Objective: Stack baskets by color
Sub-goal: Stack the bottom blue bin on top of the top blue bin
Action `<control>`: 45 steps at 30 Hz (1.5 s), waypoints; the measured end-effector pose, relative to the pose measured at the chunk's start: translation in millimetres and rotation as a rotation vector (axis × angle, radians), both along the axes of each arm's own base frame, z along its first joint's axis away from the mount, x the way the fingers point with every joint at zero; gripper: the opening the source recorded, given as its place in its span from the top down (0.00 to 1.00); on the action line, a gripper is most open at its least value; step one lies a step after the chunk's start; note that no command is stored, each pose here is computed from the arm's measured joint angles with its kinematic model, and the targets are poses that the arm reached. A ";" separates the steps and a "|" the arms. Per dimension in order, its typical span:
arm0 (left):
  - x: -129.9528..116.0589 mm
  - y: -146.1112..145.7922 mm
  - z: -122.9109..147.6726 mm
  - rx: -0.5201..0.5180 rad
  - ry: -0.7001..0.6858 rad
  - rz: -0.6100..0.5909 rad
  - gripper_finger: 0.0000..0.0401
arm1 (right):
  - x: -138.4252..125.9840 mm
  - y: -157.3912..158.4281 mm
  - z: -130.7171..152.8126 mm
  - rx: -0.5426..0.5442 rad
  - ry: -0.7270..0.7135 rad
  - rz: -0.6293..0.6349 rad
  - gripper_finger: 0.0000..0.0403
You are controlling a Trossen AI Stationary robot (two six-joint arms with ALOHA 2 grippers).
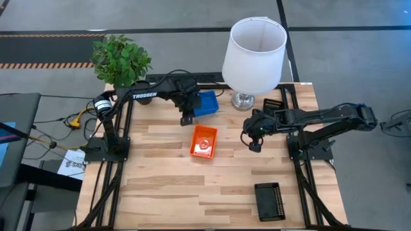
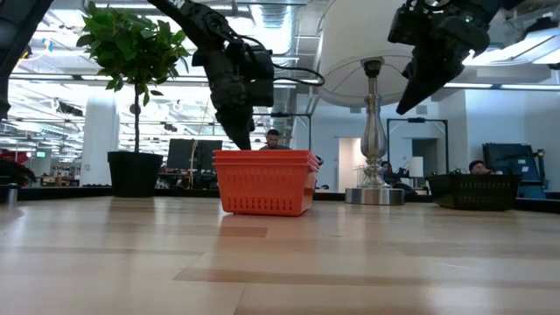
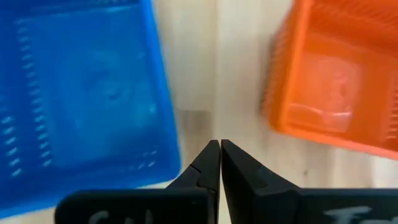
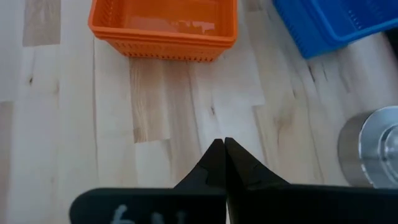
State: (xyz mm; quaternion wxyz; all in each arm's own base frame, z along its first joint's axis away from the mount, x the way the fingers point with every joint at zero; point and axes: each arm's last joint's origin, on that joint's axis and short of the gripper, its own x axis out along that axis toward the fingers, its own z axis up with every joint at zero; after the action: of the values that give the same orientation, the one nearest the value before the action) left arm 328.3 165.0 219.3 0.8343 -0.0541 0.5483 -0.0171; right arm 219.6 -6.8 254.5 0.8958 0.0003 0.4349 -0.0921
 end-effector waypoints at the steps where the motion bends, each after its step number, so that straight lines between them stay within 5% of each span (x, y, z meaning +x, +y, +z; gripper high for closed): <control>1: -1.3 2.1 -0.2 0.015 0.012 0.012 1.00 | 0.3 -0.7 0.3 -0.009 -0.003 0.009 0.98; 17: -19.1 34.4 -0.8 0.118 0.083 0.223 1.00 | 2.1 1.7 1.6 -0.018 -0.017 0.079 0.98; 23: -11.2 21.9 0.4 -0.040 -0.012 0.115 1.00 | 2.2 6.6 1.6 -0.012 -0.019 0.095 0.98; 35: 9.6 5.3 -22.7 -0.115 -0.020 -0.010 1.00 | 2.9 6.3 2.3 0.015 -0.035 0.059 0.98; 45: 12.3 9.9 -33.5 0.075 0.092 0.074 1.00 | 3.8 3.0 3.1 0.013 -0.048 0.044 0.98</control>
State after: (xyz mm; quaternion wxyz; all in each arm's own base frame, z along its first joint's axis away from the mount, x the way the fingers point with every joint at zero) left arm 340.5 174.9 185.8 0.8097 -0.0435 0.5841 0.0369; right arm 223.4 -3.8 257.6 0.9076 -0.0014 0.4139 -0.0694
